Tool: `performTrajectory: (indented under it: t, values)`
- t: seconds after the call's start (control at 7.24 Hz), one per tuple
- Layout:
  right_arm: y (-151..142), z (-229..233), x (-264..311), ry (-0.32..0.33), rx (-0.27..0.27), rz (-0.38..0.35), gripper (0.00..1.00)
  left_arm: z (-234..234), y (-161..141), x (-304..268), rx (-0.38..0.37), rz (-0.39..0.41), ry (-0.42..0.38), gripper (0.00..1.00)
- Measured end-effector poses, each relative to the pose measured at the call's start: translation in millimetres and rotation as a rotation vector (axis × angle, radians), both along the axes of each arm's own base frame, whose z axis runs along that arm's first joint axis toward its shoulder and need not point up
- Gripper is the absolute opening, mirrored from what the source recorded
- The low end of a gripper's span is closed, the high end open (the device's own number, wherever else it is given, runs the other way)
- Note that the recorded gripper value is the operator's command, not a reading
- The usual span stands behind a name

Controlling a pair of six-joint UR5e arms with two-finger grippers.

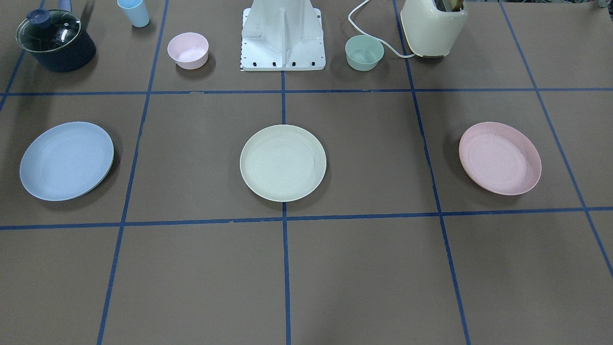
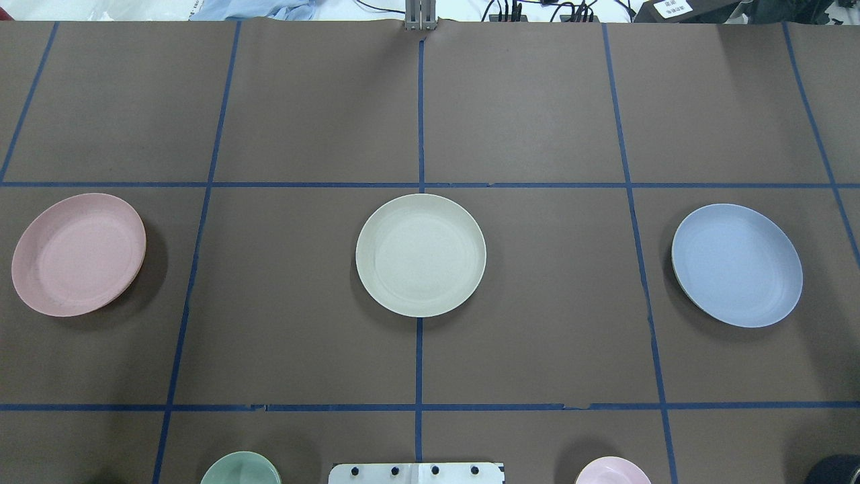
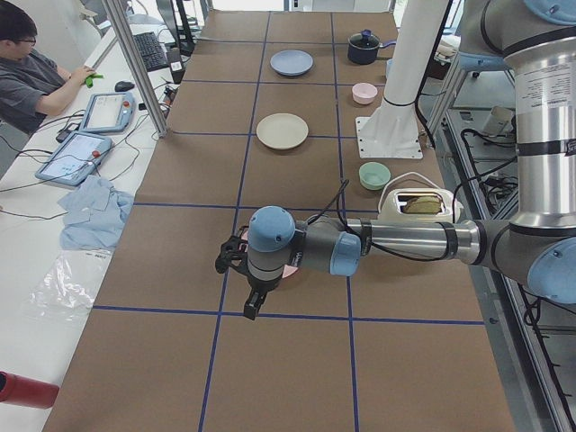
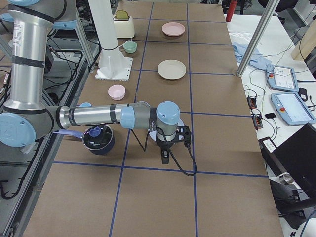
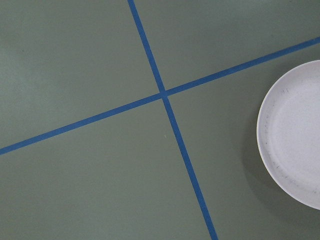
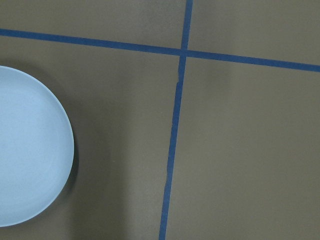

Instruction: Stack three plates with pink and blue

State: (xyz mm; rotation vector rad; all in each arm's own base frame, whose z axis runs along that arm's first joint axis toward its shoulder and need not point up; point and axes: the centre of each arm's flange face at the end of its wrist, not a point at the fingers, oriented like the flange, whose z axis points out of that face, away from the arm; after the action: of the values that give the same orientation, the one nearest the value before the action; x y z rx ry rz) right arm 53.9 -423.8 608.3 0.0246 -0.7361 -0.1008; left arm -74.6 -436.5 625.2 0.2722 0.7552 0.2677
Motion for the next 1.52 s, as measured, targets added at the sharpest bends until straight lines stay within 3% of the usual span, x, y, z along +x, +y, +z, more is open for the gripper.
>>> performTrajectory:
  t: [0.41,0.69,0.97,1.24,1.52]
  values:
    - [-5,-7,0,-0.001,0.017,-0.001,1.00,-8,-3,0,0.064,-0.002,-0.002,1.00]
    - [-9,-30,-1,-0.004,0.065,-0.002,1.00,-19,-9,-1,0.116,-0.015,-0.002,1.00]
    - [-32,-64,-1,-0.007,0.141,0.005,1.00,-59,-38,-2,0.204,-0.036,-0.002,1.00]
    - [-49,-86,-2,-0.013,0.247,0.011,1.00,-116,-72,-4,0.382,-0.045,-0.010,1.00]
    - [-53,-95,-4,-0.041,0.285,0.043,1.00,-144,-82,2,0.415,-0.107,0.036,1.00]
